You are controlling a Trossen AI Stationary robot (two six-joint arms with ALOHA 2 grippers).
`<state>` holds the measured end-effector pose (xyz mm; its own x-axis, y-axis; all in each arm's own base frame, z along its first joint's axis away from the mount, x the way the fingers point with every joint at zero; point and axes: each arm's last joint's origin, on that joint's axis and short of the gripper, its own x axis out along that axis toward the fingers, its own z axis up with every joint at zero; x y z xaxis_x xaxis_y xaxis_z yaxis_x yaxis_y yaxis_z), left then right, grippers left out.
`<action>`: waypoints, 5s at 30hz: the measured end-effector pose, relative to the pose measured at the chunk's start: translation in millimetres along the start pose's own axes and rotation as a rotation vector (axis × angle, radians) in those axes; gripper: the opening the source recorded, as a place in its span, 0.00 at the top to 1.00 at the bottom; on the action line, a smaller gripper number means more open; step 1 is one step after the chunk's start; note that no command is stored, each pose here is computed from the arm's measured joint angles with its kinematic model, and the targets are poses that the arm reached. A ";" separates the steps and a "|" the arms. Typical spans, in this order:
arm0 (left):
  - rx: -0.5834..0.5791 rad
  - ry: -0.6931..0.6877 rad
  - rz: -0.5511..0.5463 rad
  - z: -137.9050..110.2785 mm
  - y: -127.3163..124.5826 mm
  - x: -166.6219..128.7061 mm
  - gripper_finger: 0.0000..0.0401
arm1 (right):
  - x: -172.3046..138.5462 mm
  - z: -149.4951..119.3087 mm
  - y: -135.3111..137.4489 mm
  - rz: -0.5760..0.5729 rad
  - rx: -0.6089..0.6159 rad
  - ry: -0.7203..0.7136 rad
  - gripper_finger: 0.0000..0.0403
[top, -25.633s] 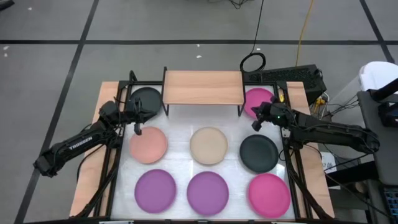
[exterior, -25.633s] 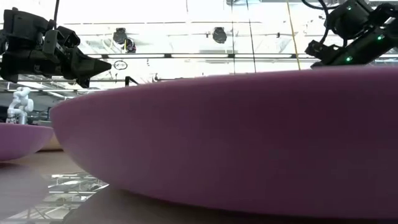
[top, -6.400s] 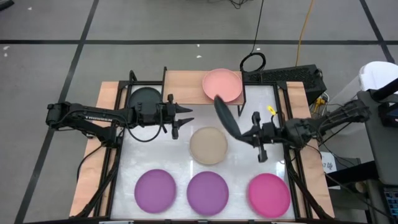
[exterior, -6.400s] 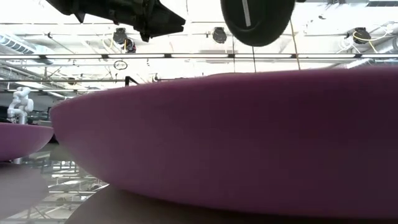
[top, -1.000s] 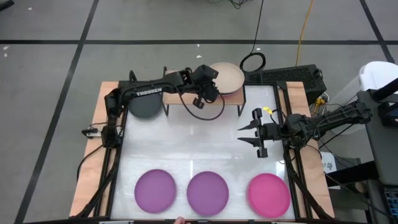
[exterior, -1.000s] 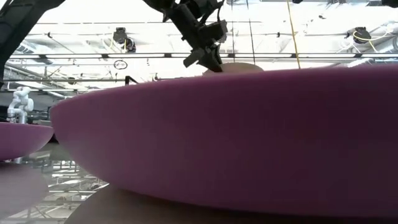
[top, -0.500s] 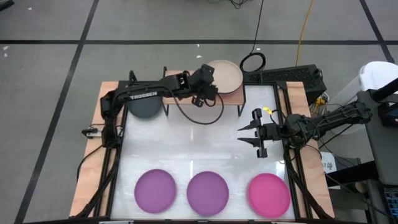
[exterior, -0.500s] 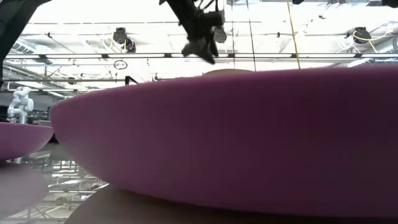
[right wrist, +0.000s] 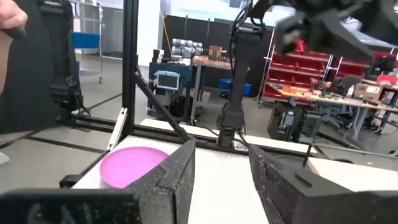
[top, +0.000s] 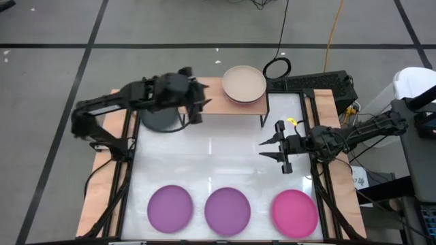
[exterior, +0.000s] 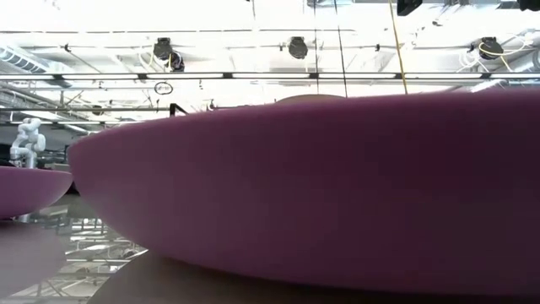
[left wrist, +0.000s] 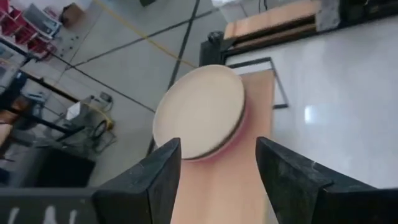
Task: Place and stack plates onto a shelf
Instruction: Put the pink plate on the shelf
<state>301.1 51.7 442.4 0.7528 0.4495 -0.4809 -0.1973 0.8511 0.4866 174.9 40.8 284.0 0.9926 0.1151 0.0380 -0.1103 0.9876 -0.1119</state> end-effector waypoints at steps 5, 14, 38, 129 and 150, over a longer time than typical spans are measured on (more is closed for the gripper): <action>-0.074 -0.074 -0.025 -35.5 -24.3 -16.5 0.47 | 0.0 -0.5 0.1 0.001 0.001 0.005 0.67; -0.279 -0.450 -0.169 -107.7 -105.9 -25.4 0.47 | 0.0 -0.2 0.0 -0.001 0.032 0.002 0.67; -0.342 -0.562 -0.117 -141.6 -119.7 -25.7 0.47 | 31.2 -9.1 17.7 0.305 0.452 0.940 0.67; -0.476 -0.664 -0.053 -191.7 -112.5 -29.5 0.47 | 29.0 35.8 -34.9 -0.394 0.010 0.262 1.00; -0.495 -0.805 0.105 -184.5 -95.8 -46.3 0.47 | 124.9 29.8 -246.6 -0.521 0.219 0.296 1.00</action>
<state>169.3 -0.5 283.5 0.8863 0.3655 0.2843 -0.3933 0.9183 0.0456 324.6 -185.2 345.9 0.8875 -0.3891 -0.2467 0.4136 0.9088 0.0546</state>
